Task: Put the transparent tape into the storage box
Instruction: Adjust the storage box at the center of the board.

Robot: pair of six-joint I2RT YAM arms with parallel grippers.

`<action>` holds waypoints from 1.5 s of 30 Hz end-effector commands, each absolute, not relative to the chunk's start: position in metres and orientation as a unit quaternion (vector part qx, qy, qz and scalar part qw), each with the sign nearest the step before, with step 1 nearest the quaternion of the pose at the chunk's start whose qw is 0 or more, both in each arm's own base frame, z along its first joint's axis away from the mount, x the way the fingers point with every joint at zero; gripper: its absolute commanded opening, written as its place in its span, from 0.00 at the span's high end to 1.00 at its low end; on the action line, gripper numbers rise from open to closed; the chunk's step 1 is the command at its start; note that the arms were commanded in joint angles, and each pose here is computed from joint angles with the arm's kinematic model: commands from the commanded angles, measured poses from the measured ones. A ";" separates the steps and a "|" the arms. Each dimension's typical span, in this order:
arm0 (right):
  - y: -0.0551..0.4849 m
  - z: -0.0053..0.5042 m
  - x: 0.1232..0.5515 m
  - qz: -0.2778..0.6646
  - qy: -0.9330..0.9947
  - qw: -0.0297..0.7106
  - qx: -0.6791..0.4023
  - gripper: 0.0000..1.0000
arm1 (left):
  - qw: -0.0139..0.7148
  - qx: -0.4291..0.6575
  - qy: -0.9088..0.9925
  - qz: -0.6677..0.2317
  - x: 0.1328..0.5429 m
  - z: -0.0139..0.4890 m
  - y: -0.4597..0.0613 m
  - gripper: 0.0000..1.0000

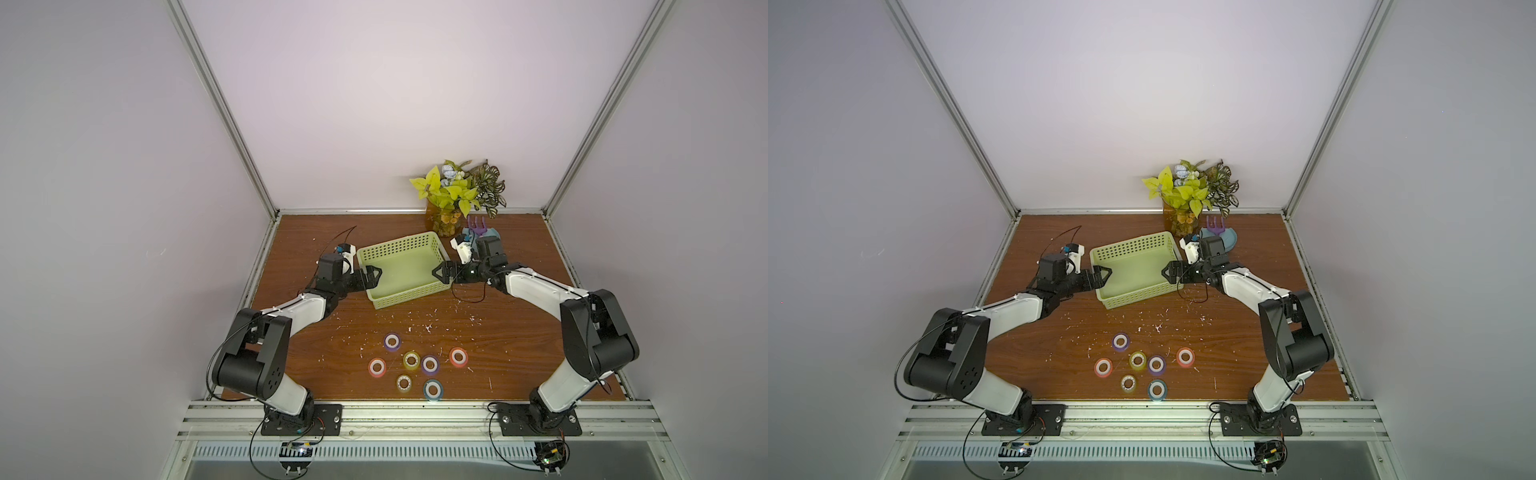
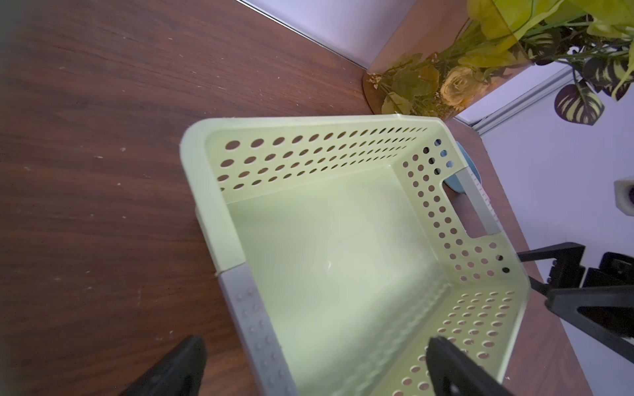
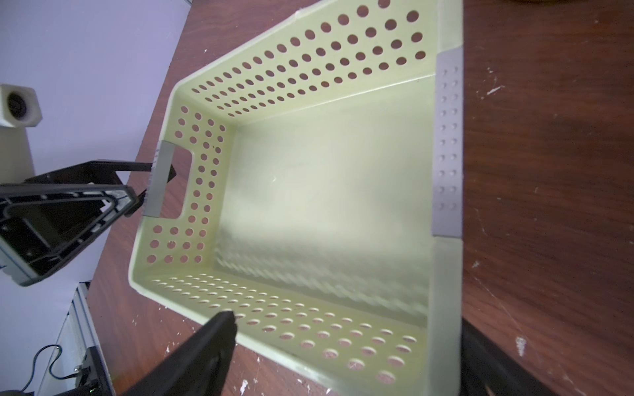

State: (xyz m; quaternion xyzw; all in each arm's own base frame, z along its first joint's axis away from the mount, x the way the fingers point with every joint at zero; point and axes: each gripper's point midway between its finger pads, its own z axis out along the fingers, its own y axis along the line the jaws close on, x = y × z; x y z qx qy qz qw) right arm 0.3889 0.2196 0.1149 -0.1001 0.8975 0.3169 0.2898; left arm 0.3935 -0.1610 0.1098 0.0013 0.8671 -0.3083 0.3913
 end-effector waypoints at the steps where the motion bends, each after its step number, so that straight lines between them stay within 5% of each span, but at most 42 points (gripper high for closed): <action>1: 0.227 0.138 0.379 0.339 0.881 0.307 -0.118 0.02 | 0.389 0.030 0.865 -0.316 0.394 0.115 -0.177 0.01; 14: 0.222 0.143 0.333 0.335 0.881 0.310 -0.120 0.02 | 0.381 0.052 0.864 -0.326 0.387 0.119 -0.199 0.01; 24: 0.162 0.116 0.312 0.191 0.932 0.302 -0.064 0.01 | 0.371 0.000 0.885 -0.281 0.389 0.109 -0.179 0.01; 45: 0.173 0.076 0.188 0.112 0.979 0.141 -0.091 0.01 | 0.473 0.008 0.865 -0.168 0.327 0.105 -0.111 0.01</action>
